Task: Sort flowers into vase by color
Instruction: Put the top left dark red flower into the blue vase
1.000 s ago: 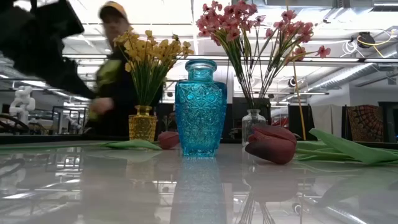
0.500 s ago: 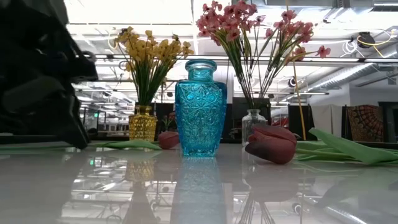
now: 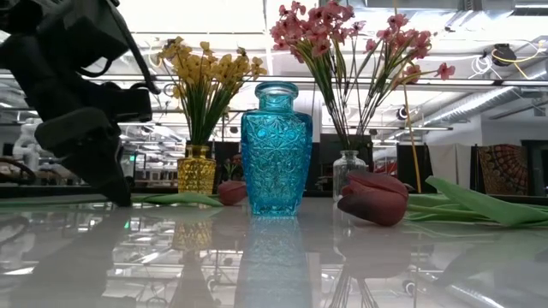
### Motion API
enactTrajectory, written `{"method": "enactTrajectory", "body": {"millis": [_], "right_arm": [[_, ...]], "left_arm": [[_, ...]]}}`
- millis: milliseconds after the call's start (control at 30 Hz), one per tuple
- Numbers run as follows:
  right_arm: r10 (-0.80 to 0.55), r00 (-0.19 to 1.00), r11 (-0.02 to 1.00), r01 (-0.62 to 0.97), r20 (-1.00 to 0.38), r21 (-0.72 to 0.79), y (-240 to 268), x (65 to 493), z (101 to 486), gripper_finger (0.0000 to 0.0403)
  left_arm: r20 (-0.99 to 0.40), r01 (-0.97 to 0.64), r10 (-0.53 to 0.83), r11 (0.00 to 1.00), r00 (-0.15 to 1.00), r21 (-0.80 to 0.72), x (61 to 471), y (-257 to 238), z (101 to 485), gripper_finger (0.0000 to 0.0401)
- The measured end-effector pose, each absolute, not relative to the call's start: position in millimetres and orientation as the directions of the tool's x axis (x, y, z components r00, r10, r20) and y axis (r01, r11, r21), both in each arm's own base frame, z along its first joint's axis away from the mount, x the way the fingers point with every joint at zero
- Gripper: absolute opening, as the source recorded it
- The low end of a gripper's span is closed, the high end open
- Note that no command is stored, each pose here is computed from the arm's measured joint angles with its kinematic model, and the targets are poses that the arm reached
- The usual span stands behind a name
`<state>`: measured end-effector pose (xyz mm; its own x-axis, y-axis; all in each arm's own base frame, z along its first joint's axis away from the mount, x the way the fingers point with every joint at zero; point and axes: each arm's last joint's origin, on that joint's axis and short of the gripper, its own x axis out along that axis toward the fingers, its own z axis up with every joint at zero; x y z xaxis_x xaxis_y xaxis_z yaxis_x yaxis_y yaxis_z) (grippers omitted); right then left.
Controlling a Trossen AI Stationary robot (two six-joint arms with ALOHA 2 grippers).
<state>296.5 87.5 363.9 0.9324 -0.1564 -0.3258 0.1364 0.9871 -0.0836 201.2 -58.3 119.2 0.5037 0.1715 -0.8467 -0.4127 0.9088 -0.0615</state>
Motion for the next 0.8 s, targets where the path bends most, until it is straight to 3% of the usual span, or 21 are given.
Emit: {"method": "enactTrajectory", "body": {"millis": [467,800], "right_arm": [[-0.156,0.933,0.987,0.139,-0.324,-0.076,87.5,296.6,364.1,0.0256],[-0.156,0.932,0.987,0.141,-0.326,-0.07,87.5,296.5,363.8,0.0256]], "left_arm": [[-0.843,-0.403,0.168,0.913,0.512,-0.062,200.4,-56.0,122.4,0.0012],[-0.748,-0.248,-0.014,0.939,0.663,-0.237,178.0,-68.3,168.5,0.0014]]}}
